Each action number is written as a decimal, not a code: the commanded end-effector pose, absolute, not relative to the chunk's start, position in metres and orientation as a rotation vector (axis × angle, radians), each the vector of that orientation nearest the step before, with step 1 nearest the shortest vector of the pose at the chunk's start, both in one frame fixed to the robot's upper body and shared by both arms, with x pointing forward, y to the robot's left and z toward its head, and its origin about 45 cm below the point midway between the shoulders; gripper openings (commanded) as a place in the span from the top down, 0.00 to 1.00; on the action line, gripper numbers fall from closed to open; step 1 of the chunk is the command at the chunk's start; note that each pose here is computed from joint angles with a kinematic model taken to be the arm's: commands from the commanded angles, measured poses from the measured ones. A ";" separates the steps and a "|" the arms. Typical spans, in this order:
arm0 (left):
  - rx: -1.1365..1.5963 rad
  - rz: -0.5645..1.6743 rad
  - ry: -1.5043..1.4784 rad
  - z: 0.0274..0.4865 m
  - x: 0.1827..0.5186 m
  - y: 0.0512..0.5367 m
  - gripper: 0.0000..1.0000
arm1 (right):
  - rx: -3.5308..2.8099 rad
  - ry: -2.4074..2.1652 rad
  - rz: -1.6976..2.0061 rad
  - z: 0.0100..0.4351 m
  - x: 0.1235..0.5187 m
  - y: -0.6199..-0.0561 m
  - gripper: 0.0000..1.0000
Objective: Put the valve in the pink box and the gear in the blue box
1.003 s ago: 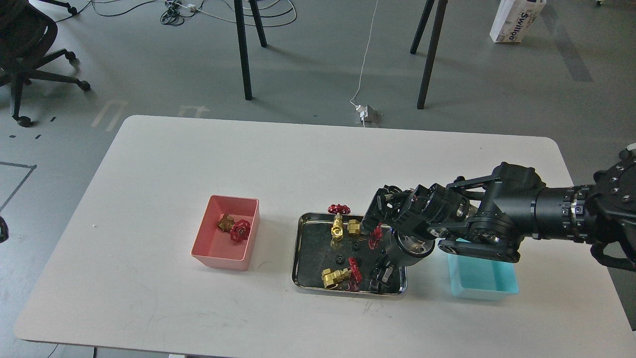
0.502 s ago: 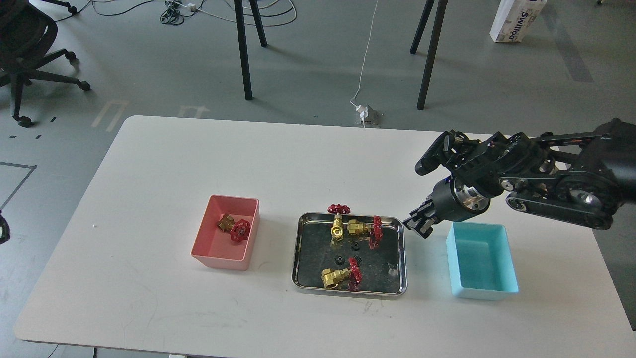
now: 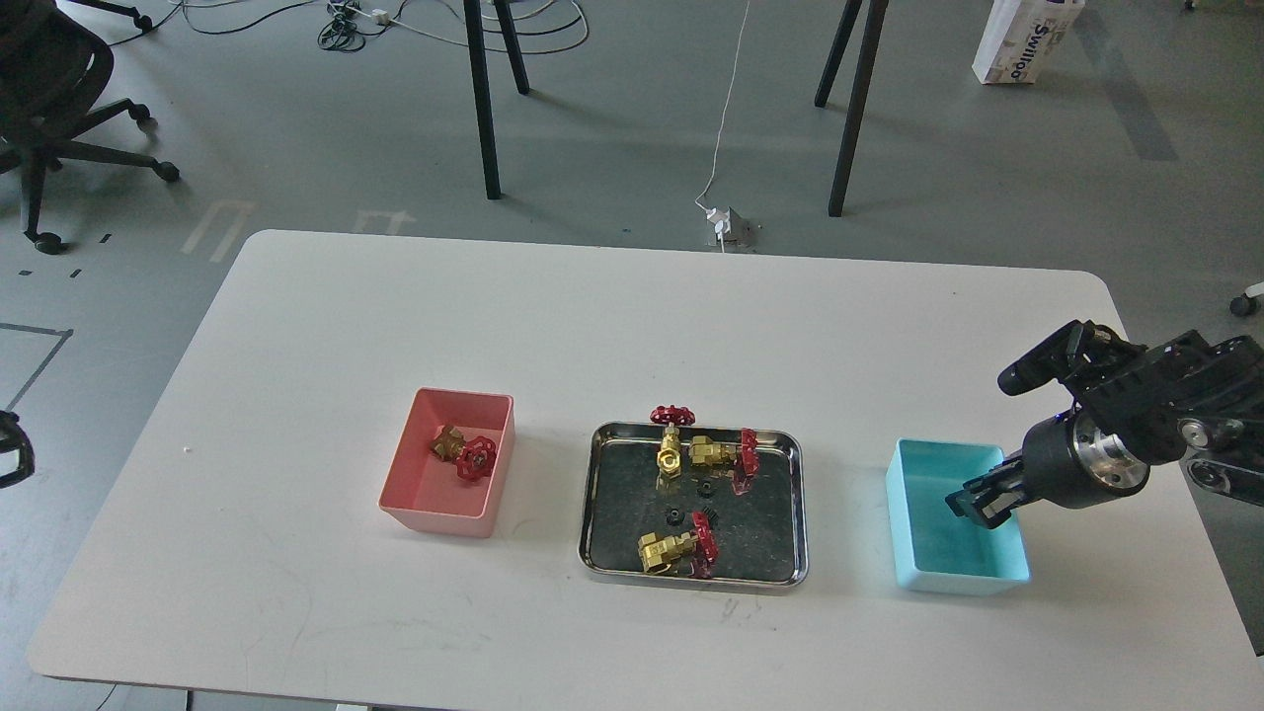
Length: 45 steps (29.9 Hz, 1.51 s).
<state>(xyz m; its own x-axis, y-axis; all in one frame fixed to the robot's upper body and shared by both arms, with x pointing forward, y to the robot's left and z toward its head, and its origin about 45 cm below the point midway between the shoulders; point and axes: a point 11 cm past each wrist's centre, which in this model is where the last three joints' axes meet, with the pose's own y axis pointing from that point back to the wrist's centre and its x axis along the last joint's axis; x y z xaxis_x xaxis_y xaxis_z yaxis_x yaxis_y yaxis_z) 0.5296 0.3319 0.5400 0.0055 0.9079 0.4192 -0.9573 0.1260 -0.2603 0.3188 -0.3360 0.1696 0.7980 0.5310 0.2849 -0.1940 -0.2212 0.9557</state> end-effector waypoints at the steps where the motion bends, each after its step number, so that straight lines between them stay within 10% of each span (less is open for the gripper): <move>1: 0.114 1.461 -0.555 0.539 0.530 0.331 0.01 | 1.708 0.240 0.680 0.163 0.323 -0.325 0.14; 23: 0.221 1.206 -0.508 0.469 0.545 0.201 0.01 | 2.359 -1.053 0.539 0.351 0.446 -0.298 0.04; 34: 0.242 1.167 -0.446 0.439 0.544 0.178 0.01 | 2.119 -2.056 0.189 0.368 0.508 -0.337 0.05; 45: 0.255 1.126 -0.423 0.428 0.541 0.167 0.01 | 2.103 -2.082 0.119 0.359 0.522 -0.300 0.01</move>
